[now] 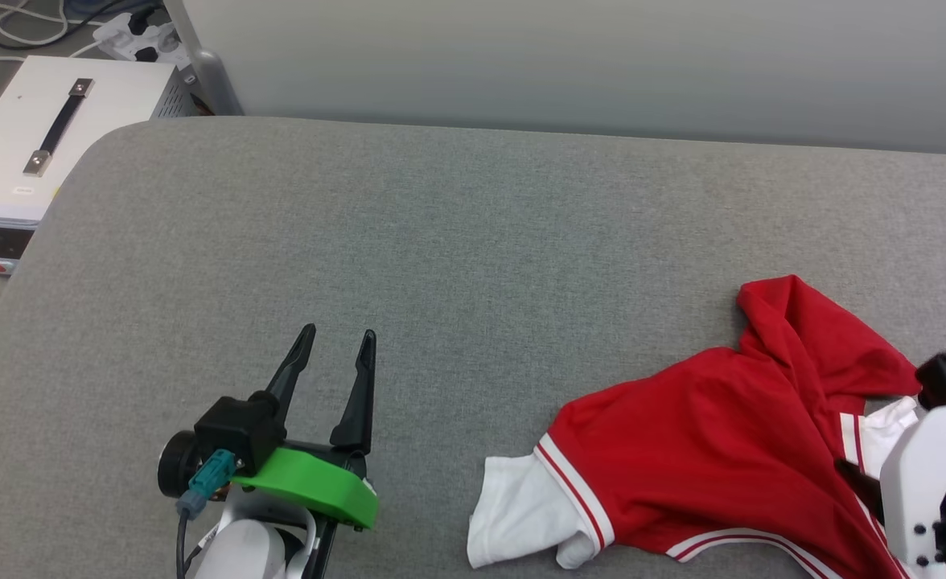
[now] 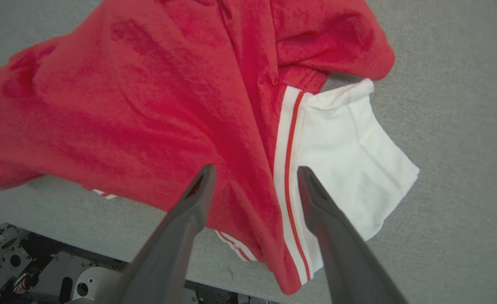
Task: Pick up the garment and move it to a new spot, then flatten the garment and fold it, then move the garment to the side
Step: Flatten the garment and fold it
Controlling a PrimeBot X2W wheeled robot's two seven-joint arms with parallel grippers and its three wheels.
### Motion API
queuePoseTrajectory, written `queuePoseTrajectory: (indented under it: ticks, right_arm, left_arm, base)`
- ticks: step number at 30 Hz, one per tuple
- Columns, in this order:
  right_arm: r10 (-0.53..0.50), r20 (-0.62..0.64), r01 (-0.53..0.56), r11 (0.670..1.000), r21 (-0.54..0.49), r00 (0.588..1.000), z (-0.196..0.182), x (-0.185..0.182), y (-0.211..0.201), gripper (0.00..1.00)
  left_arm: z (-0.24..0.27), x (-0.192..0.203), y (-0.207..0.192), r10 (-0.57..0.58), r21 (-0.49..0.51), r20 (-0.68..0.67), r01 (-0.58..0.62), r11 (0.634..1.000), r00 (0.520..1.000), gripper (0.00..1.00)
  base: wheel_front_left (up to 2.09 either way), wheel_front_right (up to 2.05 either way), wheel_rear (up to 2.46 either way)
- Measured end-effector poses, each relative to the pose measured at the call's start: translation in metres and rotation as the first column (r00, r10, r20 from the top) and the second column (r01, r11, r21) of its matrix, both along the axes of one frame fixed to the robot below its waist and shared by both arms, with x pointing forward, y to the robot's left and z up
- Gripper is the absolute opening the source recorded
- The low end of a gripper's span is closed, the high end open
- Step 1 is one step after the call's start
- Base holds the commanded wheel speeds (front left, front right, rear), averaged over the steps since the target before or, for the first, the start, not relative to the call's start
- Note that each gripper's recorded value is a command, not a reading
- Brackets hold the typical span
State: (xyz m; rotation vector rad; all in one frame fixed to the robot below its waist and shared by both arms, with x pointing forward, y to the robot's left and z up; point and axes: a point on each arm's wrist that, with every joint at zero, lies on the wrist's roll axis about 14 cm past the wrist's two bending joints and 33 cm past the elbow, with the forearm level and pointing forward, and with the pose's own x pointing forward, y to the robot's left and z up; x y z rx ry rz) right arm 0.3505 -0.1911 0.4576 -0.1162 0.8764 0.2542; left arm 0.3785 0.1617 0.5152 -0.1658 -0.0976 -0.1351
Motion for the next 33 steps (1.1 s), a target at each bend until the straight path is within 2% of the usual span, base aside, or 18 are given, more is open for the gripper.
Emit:
queuePoseTrajectory:
  ticks: [5,9,11,16,21,33]
  right_arm:
    - [0.129,0.038,-0.128,0.991,-0.031,0.991,0.027,0.031,0.028,1.00]
    - [0.199,-0.028,-0.200,0.979,-0.033,0.980,0.019,0.048,0.052,1.00]
    - [0.226,-0.049,-0.230,0.969,-0.089,0.973,0.013,0.059,0.056,1.00]
    - [0.243,-0.147,-0.255,0.964,-0.074,0.959,-0.016,0.070,0.073,1.00]
    - [0.197,-0.247,-0.231,0.966,-0.116,0.949,-0.050,0.078,0.060,1.00]
    - [0.200,-0.333,-0.249,0.962,-0.110,0.921,-0.094,0.079,0.063,1.00]
  left_arm:
    - [-0.005,0.000,0.004,0.014,-0.001,-0.016,-0.014,1.000,1.000,1.00]
    - [-0.007,0.001,0.009,0.030,-0.002,-0.021,-0.030,1.000,0.999,1.00]
    - [-0.007,0.001,0.013,0.043,-0.005,-0.025,-0.043,0.999,0.999,1.00]
    - [-0.012,-0.002,0.023,0.076,-0.004,-0.040,-0.076,0.997,0.996,1.00]
    - [-0.017,-0.005,0.032,0.107,-0.003,-0.059,-0.107,0.994,0.993,1.00]
    - [-0.030,-0.002,0.038,0.129,0.006,-0.098,-0.129,0.992,0.987,1.00]
  base:
    - [0.00,0.00,0.00]
    - [0.00,0.00,0.00]
    - [0.00,0.00,0.00]
    - [0.00,0.00,0.00]
    - [0.00,0.00,0.00]
    - [0.00,0.00,0.00]
